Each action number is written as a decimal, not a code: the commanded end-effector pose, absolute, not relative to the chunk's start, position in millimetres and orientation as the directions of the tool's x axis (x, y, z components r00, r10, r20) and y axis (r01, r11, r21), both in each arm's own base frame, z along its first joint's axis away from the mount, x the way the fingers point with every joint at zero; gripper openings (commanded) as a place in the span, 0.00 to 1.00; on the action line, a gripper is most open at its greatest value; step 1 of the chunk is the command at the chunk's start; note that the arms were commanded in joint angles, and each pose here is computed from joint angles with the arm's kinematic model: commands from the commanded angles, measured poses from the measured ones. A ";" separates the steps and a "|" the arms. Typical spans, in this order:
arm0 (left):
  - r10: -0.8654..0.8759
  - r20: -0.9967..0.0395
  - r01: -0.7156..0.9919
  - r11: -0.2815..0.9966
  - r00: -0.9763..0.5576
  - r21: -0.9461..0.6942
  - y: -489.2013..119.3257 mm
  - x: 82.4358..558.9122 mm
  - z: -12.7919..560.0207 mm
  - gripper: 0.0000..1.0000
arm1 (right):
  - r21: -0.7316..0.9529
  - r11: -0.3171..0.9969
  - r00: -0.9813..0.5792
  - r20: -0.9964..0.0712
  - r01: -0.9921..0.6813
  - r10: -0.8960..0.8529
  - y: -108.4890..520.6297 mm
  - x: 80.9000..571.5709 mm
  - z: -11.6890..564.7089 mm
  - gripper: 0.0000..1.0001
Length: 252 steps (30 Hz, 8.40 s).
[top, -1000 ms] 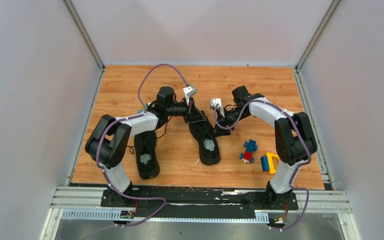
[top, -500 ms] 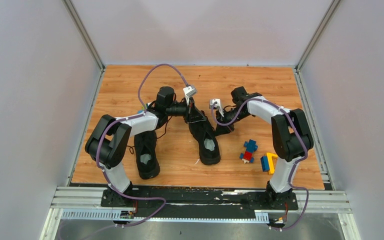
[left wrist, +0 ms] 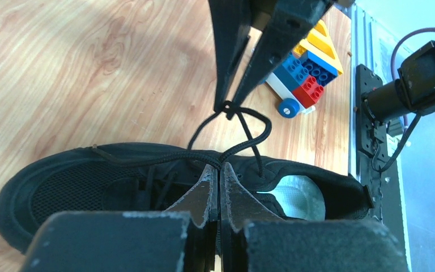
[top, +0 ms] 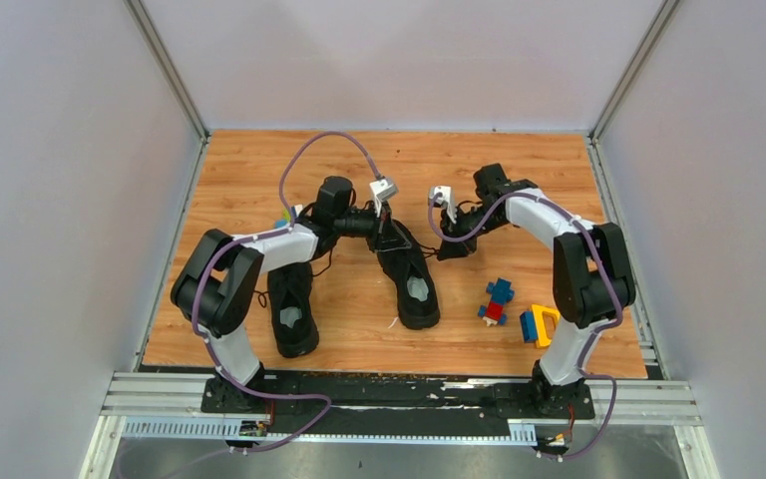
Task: Tie the shoes
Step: Cross the shoelace with the shoelace, then tie the shoelace on the shoe.
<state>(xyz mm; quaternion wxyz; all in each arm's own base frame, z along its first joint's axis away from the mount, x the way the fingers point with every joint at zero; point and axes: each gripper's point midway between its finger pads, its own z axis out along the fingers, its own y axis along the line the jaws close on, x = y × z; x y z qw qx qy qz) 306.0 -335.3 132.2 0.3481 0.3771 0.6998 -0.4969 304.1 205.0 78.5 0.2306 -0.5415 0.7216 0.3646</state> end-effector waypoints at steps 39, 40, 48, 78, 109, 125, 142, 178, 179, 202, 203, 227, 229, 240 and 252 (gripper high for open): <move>0.241 -0.765 0.795 0.302 -0.597 -0.525 -347.2 299.0 115.5 0.00 | 0.365 0.307 -0.477 -0.680 -0.879 -0.557 219.8 323.7 61.8 0.37; 0.239 -0.764 0.793 0.303 -0.600 -0.528 -347.3 299.4 115.2 0.00 | 0.355 0.301 -0.465 -0.692 -0.885 -0.552 221.6 327.0 63.5 0.38; 0.217 -0.741 0.765 0.308 -0.635 -0.565 -346.6 302.8 114.1 0.00 | 0.310 0.246 -0.395 -0.756 -0.918 -0.522 230.6 330.3 72.4 0.41; 0.085 -0.785 0.746 0.390 -0.614 -0.541 -312.7 331.3 144.9 0.36 | 0.137 0.278 -0.289 -0.716 -0.951 -0.636 168.3 287.9 94.7 0.00; 0.255 -0.514 0.495 0.766 -0.819 -0.409 -314.7 328.0 129.4 0.56 | -0.065 0.317 -0.175 -0.722 -0.946 -0.669 175.4 309.9 136.9 0.00; 0.199 -0.472 0.423 0.795 -0.859 -0.435 -332.0 340.5 111.5 0.38 | -0.069 0.315 -0.169 -0.726 -0.947 -0.667 180.2 297.0 139.3 0.00; 0.175 -0.525 0.433 0.796 -0.833 -0.422 -336.6 364.4 130.4 0.47 | -0.075 0.319 -0.168 -0.726 -0.945 -0.667 179.0 295.5 140.1 0.00; 0.271 -0.459 0.394 0.898 -0.846 -0.197 -165.9 302.1 133.0 0.00 | -0.012 0.662 -0.487 -0.667 -0.750 -0.563 90.3 342.1 113.7 0.00; 0.265 -0.444 0.382 0.902 -0.856 -0.199 -160.2 296.3 131.0 0.00 | -0.013 0.681 -0.504 -0.662 -0.732 -0.555 84.0 341.9 112.4 0.00; 0.269 -0.679 0.388 0.921 -0.683 -0.026 -156.0 405.6 161.3 0.00 | -0.077 0.948 -0.612 -0.747 -0.309 -0.260 -40.1 293.7 148.6 0.00; 0.280 -0.680 0.393 0.919 -0.678 -0.014 -154.6 406.0 161.3 0.00 | -0.077 0.955 -0.612 -0.752 -0.286 -0.244 -46.3 291.3 150.2 0.00; 0.416 -0.554 0.404 0.902 -0.721 0.153 -67.4 307.3 147.6 0.00 | 0.037 0.994 -0.673 -0.739 -0.102 -0.042 -100.6 286.6 126.6 0.00; 0.421 -0.544 0.393 0.903 -0.726 0.174 -61.1 305.3 147.4 0.00 | 0.034 0.995 -0.677 -0.735 -0.089 -0.036 -104.0 288.9 124.3 0.00; 0.279 -0.634 0.557 0.777 -0.721 -0.292 -171.1 298.4 148.7 0.00 | 0.180 0.774 -0.424 -0.897 -0.607 -0.125 8.9 287.2 172.1 0.00; -0.021 -0.325 0.195 0.762 -0.946 -0.617 -229.8 281.1 104.8 0.00 | 0.417 0.778 -0.606 -0.793 -0.470 0.059 51.5 337.2 189.1 0.00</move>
